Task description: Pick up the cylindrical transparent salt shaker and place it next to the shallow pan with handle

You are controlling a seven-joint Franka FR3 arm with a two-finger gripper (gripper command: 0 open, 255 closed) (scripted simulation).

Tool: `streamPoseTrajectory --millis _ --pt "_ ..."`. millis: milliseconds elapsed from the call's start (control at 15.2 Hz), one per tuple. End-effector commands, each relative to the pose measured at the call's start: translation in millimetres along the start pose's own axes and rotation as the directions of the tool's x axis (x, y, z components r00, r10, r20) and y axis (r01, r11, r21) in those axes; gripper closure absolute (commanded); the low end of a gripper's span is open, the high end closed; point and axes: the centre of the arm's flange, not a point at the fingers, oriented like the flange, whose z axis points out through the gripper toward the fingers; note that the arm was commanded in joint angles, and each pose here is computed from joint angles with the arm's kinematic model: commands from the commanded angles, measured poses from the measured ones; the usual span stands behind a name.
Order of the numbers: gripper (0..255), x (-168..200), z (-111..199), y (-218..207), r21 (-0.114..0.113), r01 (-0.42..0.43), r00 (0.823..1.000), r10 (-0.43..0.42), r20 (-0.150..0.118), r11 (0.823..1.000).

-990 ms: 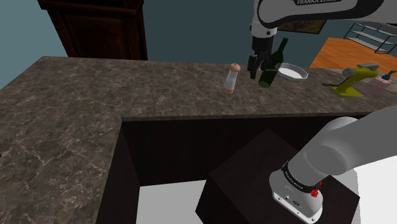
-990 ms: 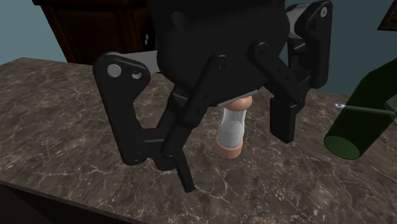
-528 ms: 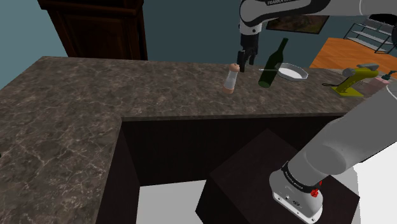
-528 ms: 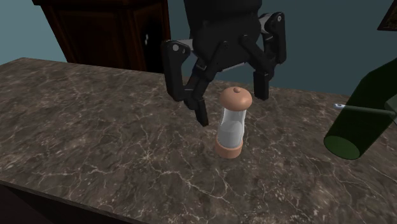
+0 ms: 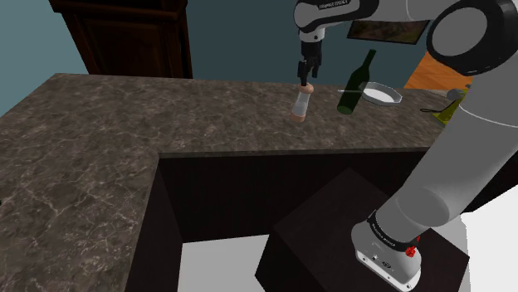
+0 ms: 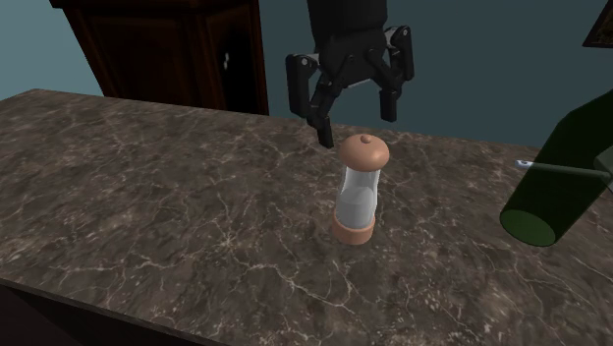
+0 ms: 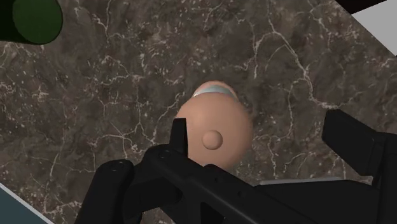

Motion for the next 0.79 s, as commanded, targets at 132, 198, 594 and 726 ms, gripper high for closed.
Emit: streamPoseTrajectory --millis 132,198,594,726 --pt "0 44 4 22 -0.001 0.024 1.0 -0.024 -0.006 1.0" --pt "0 44 9 22 -0.001 0.024 1.0 -0.024 -0.006 1.0" --pt "0 44 41 22 -0.001 0.024 1.0 -0.024 -0.006 1.0" --pt "0 44 44 22 -0.001 0.024 1.0 -0.024 -0.006 1.0"
